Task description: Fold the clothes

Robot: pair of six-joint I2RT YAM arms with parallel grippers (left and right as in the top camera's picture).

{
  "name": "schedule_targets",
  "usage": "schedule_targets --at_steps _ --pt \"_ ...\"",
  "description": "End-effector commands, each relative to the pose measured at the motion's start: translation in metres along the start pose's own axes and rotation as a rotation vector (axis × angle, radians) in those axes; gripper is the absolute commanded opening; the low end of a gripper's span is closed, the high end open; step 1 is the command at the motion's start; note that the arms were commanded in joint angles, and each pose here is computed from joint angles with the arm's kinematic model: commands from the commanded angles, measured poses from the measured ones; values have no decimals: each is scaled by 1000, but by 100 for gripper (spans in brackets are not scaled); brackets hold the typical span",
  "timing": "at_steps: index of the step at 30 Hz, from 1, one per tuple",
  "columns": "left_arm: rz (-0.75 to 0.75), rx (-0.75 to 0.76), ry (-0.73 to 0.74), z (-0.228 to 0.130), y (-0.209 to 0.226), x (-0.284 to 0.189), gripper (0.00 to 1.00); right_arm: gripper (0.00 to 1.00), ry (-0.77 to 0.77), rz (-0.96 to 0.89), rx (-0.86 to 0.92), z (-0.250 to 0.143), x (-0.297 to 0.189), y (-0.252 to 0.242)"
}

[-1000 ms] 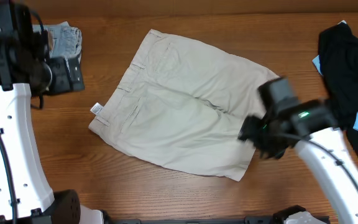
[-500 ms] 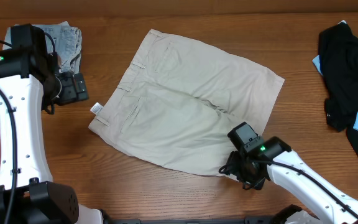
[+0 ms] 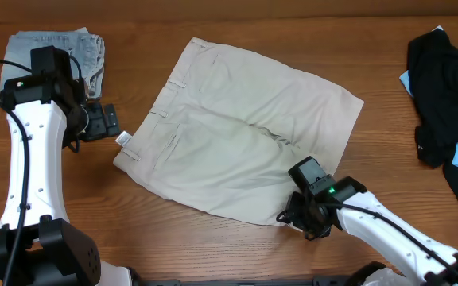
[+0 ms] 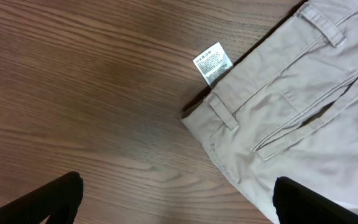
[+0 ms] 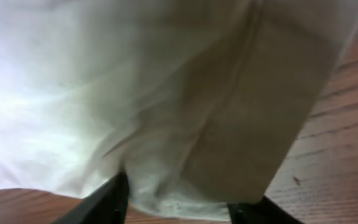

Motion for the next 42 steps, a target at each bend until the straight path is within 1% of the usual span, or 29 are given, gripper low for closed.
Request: schedule_targets --at_steps 1,7,9,10,11,19,22,32,38,42 --pt "8 49 12 -4 -1 5 100 47 42 -9 -14 -4 7 -2" --pt "9 49 16 -4 -1 6 100 32 48 -18 -12 -5 8 -3" --pt "9 49 17 -4 -1 6 100 17 51 -21 -12 -6 8 -4" --pt "9 49 18 -5 -1 6 100 12 52 -22 -11 -6 8 -4" --pt "9 49 22 -5 0 6 100 4 54 -23 -11 -6 8 -4" --pt "28 36 97 -19 3 6 100 4 87 -48 26 -7 1 -10" --pt "3 29 151 -28 2 9 100 4 107 -36 48 -7 -2 -11" --pt "-104 16 286 -60 -7 54 100 4 113 -16 72 -3 -3 -13" --pt "-126 -8 333 -72 -8 65 100 4 112 -16 72 -3 -3 -13" --pt "-90 -94 291 -69 -6 79 99 4 108 -13 71 -2 -3 -12"
Point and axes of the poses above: each gripper's point midway between its finger pads, its own x axis out along the fingers, its own y axis along the line the jaws close on, z = x × y, the point moved 7 cm from there along -x, back along the fingers, and after that the axes turned 10 degrees about -x, right-handed, at the moved point
